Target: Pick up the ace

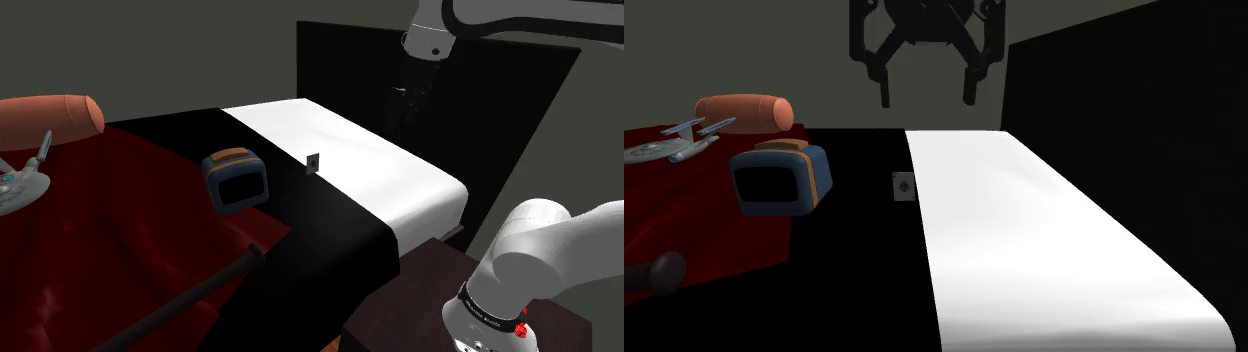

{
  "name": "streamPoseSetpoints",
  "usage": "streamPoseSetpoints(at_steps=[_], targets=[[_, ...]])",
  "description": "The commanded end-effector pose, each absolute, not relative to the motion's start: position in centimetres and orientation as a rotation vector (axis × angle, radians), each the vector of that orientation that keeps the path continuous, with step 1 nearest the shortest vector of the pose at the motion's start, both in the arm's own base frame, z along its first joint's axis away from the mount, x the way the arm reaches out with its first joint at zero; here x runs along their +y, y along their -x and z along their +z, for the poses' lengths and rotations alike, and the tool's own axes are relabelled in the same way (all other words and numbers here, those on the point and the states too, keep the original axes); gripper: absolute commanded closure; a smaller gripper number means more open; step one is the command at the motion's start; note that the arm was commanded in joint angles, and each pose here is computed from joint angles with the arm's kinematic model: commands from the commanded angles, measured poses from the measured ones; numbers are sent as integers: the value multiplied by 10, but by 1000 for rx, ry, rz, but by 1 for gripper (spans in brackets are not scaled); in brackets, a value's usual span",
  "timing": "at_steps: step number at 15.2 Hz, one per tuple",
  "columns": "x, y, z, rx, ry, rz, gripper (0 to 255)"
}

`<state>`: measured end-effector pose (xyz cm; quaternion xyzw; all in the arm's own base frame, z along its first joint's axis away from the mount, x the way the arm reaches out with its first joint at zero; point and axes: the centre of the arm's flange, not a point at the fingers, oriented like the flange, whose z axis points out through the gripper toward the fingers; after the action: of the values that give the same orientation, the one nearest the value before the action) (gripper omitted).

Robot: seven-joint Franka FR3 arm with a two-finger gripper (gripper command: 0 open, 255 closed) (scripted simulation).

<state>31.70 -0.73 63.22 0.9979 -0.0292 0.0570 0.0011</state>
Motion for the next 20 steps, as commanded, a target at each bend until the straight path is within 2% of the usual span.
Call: streamPoseSetpoints(at_steps=[1, 20], targets=[[-7, -317, 632, -92, -3133, 179, 0], [1, -501, 500, -156, -3039, 514, 0]])
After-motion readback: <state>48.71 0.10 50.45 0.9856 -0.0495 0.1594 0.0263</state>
